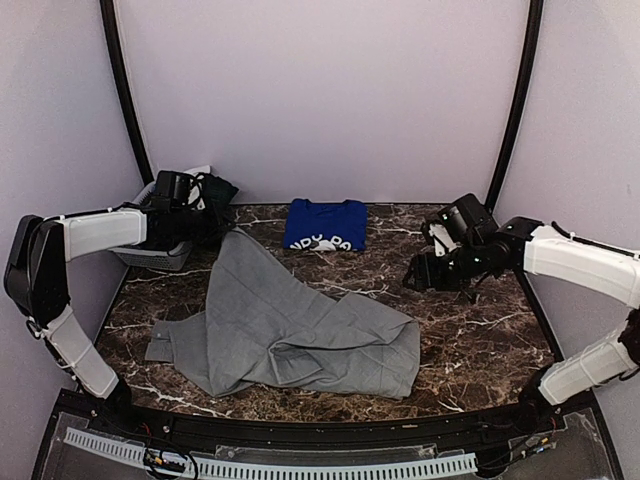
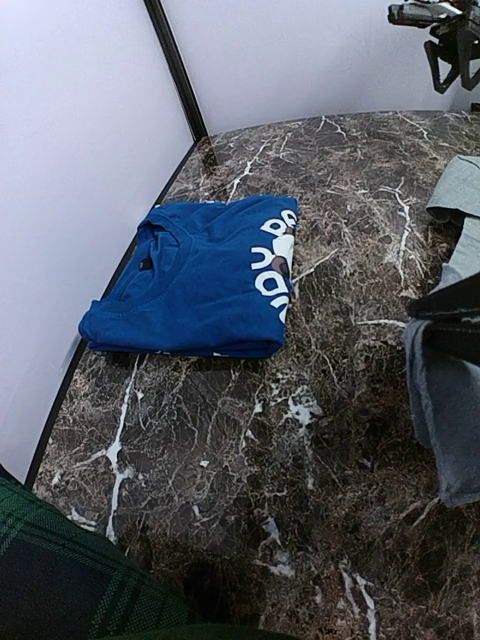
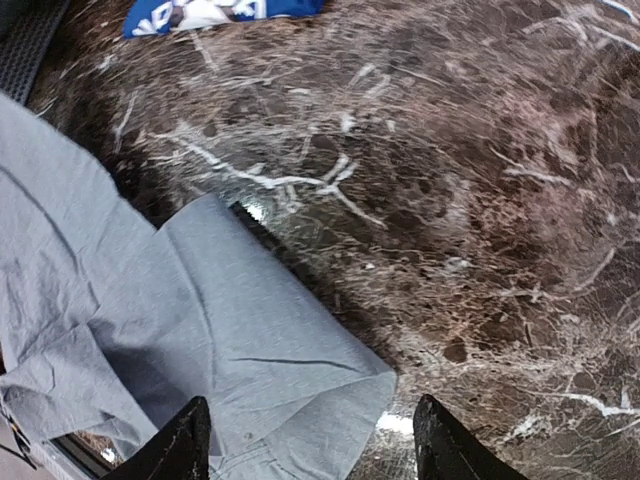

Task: Fold and stack the mixed laundry pile
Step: Flatten out the crumpled shirt at the center of the board.

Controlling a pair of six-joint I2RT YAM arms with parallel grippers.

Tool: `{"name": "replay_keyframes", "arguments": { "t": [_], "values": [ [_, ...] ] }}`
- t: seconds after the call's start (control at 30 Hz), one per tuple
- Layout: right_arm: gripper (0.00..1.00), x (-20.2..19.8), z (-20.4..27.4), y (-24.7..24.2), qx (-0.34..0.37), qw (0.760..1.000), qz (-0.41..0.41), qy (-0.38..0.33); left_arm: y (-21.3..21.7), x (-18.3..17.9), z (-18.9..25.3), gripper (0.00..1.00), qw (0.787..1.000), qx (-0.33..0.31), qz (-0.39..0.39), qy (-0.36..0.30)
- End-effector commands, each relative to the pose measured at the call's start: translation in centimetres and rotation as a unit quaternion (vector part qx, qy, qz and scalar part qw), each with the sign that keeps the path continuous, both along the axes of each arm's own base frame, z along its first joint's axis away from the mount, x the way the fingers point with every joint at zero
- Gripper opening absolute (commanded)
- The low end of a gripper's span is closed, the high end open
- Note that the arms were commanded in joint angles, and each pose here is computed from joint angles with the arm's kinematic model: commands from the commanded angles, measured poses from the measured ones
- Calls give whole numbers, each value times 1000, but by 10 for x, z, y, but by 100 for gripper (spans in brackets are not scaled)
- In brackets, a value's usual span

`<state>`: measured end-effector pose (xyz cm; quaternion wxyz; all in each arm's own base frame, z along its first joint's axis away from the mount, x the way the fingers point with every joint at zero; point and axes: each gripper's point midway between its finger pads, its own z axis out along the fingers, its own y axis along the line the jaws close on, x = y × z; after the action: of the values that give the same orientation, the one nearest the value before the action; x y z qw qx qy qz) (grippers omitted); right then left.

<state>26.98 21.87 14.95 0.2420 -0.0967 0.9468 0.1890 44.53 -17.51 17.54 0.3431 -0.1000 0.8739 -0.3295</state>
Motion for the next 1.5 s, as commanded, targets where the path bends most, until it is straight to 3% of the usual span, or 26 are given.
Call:
{"name": "replay_keyframes", "arguments": {
  "t": [0.0, 0.23, 0.47, 0.83, 0.93, 1.07, 1.17, 1.33, 1.47],
  "values": [
    [64, 24, -31, -25, -24, 998, -58, 28, 2, -5, 20, 0, 1000, 0, -8, -25],
    [58, 36, -80, -13, -42, 997, -17, 67, 1, -7, 20, 0, 1000, 0, -16, -23],
    [59, 23, -98, 1, -20, 995, 41, 87, 0, -6, 23, 0, 1000, 0, -17, -27],
    [49, -13, -146, -1, -84, 984, 66, 140, -1, -6, 23, 0, 999, -5, -17, -27],
    [39, -16, -152, -3, -107, 982, 63, 143, -1, -6, 22, 0, 1000, -6, -18, -25],
    [22, -16, -148, 0, -122, 980, 70, 141, -1, -6, 22, 0, 999, -5, -19, -26],
    [0, -16, -141, 3, -126, 980, 78, 132, -2, -6, 23, 0, 999, -7, -23, -27],
    [0, 2, -100, 5, -122, 988, 57, 80, -8, -9, 31, 0, 998, -13, -43, -35],
    [0, 29, -29, -5, -127, 992, 14, -18, -11, -16, 55, 0, 996, -18, -59, -60]
  ]
}}
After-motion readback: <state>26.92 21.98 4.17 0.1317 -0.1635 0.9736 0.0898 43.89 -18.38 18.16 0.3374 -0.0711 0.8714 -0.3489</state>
